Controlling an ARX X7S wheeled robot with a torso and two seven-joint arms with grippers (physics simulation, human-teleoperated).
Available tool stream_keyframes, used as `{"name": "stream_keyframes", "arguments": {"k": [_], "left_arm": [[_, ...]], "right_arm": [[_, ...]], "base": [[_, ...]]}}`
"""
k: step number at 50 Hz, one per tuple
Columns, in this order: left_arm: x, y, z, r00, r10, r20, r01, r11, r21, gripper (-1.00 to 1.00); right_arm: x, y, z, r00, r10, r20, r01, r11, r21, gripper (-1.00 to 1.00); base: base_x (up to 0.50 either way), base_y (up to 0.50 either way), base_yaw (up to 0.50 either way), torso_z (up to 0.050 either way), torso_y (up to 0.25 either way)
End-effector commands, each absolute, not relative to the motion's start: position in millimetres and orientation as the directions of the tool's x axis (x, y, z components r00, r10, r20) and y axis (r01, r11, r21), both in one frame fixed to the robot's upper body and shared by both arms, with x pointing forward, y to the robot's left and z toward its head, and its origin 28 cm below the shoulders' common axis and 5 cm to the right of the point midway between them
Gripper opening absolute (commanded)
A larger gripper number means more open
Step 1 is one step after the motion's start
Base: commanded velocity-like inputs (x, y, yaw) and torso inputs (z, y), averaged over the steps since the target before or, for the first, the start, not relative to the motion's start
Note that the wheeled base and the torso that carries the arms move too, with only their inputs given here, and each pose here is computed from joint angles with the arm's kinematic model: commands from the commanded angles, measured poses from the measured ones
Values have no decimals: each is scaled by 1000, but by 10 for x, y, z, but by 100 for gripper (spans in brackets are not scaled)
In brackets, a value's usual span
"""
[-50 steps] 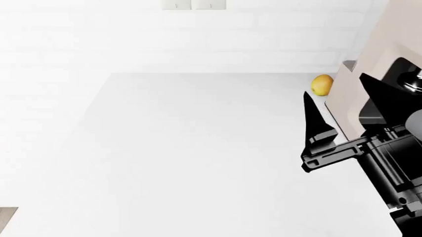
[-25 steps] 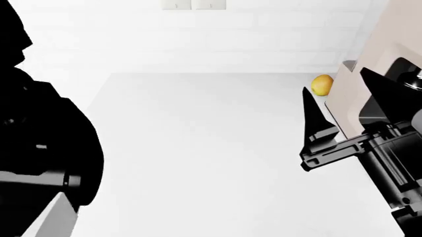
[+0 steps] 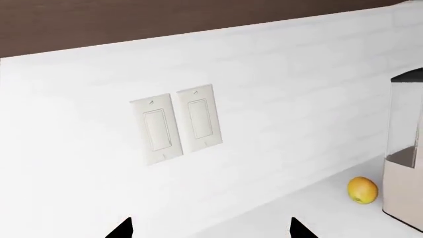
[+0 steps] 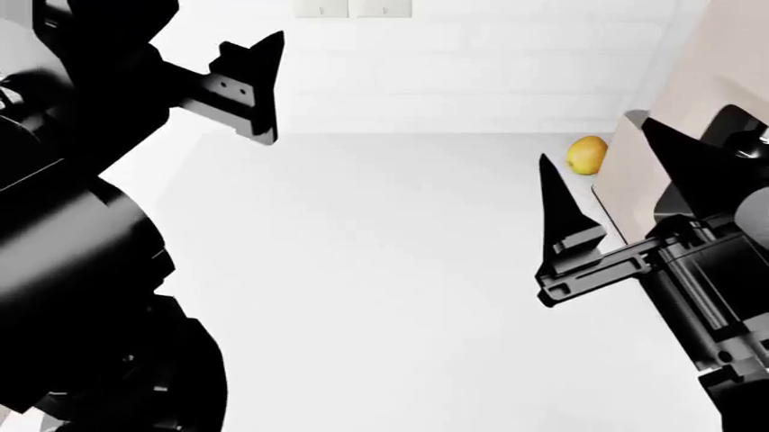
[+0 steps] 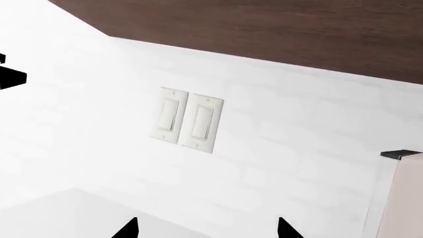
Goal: Pick the strawberry from the counter and place it in the cabinet.
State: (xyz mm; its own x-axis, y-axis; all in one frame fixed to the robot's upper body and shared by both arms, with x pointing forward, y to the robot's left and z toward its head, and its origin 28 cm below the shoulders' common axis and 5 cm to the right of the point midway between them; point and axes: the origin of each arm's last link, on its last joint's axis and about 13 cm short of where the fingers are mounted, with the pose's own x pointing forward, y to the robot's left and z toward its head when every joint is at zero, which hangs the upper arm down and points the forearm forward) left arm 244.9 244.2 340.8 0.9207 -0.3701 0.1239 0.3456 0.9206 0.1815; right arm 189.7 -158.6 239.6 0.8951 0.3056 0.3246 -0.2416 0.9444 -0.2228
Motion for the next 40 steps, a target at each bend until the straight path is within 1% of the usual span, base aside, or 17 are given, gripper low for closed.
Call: {"name": "stream_keyframes", "arguments": {"k": [1,9,15,23,40], "left_arm": [[2383,2473,3299,929,-361,87,342,923,175,100],[2370,2513,3360,928,-361,91,344,925,159,100],[2370,2514,3209,928,-367,56,356,923,144,100],[2482,2417,3054,916,-401,22,394,908,144,100],[2576,2184,2837,881,-469,-51,471,865,173,100]], "right_arm": [[1912,-1574,2396,890,316,330,-253,942,-218,100],[1872,-1578,2408,885,318,340,-261,944,-204,100],[1878,-1565,2382,883,322,341,-268,943,-196,100],[1895,-1552,2353,883,320,342,-271,945,-184,100],[1925,-1527,2315,880,326,346,-283,944,-168,100]], "base": [[0,0,0,0,0],[0,0,0,0,0],[0,0,0,0,0],[0,0,0,0,0],[0,0,0,0,0]]}}
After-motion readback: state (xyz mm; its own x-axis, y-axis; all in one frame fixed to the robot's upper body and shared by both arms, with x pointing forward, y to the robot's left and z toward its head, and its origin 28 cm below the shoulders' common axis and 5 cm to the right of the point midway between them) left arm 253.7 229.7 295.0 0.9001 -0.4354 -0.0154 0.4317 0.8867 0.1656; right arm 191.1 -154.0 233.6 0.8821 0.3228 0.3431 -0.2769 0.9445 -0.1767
